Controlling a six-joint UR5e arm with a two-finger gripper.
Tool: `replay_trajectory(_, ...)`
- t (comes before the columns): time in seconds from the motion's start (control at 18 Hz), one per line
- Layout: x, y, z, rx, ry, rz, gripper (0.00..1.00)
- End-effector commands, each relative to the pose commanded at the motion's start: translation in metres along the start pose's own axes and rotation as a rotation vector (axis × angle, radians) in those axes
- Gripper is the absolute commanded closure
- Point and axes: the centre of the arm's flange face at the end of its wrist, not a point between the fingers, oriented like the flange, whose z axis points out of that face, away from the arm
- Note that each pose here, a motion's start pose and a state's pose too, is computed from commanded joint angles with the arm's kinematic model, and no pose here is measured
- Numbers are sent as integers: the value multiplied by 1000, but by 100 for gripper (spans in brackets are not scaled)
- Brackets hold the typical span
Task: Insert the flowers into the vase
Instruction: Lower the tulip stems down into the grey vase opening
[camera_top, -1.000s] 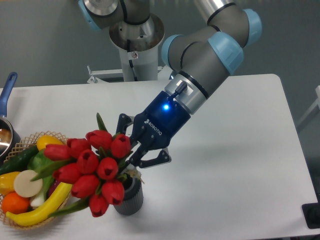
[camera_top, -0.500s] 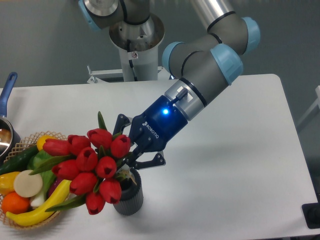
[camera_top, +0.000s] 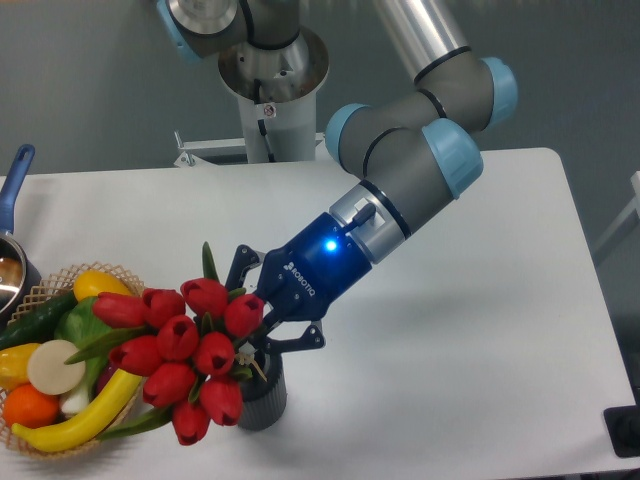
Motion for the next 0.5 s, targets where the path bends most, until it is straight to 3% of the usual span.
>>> replay_trajectory(0.5,0,60,8,-20,20,29,94)
